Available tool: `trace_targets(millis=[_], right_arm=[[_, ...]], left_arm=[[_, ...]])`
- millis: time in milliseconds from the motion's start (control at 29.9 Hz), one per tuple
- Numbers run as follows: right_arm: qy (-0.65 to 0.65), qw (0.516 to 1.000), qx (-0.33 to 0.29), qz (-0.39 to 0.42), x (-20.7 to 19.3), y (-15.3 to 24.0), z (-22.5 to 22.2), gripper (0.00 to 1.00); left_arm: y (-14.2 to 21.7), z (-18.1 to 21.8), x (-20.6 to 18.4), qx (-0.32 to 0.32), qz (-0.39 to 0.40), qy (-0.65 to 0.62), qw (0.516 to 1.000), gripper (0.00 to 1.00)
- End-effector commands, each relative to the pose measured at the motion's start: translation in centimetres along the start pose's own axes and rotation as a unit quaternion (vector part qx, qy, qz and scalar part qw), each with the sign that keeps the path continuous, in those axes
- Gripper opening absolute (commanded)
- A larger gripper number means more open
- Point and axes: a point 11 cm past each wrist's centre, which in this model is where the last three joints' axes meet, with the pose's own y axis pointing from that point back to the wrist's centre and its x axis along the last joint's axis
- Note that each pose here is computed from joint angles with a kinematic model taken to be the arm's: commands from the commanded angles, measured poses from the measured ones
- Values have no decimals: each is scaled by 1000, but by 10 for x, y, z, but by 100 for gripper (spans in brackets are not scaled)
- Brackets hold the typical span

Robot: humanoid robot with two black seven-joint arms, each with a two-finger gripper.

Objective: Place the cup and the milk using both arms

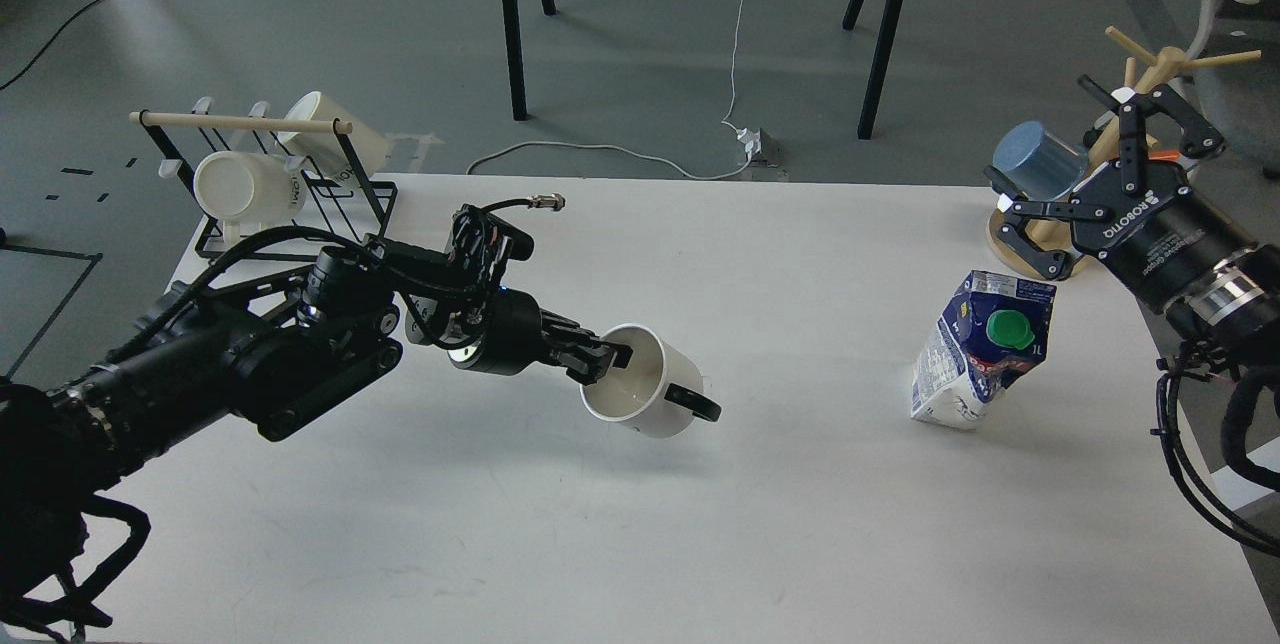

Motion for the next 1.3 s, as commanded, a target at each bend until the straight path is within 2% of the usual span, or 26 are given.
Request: trace_targets(millis=[0, 167, 334, 735, 836, 1003, 1103, 1270], right_arm=[[0, 1000, -1, 0, 0, 0, 0, 96], [-1, 1000, -2, 0, 0, 0, 2, 96], [-1, 1000, -2, 1, 1, 0, 1, 96], [-3, 1000, -4, 3, 2, 2, 4, 96], [-3, 1000, -3, 3, 2, 2, 3, 96], [-5, 1000, 1, 0, -1, 2, 0, 96], [0, 1000, 23, -1, -4, 3, -19, 96], [-22, 991, 115, 60, 14, 30, -89, 97]], left_arm=[[1, -2, -3, 3, -2, 0, 1000, 11], [2, -5, -5, 6, -3, 3, 1000, 13], [3, -5, -5, 6, -3, 3, 1000, 21], [6, -7, -3, 7, 2, 5, 1000, 28], [10, -10, -3, 11, 5, 7, 1000, 38], [17, -14, 7, -3, 41, 55, 998, 74], [33, -30, 12, -12, 86, 135, 987, 80], [82, -59, 25, -48, 195, 286, 937, 86]])
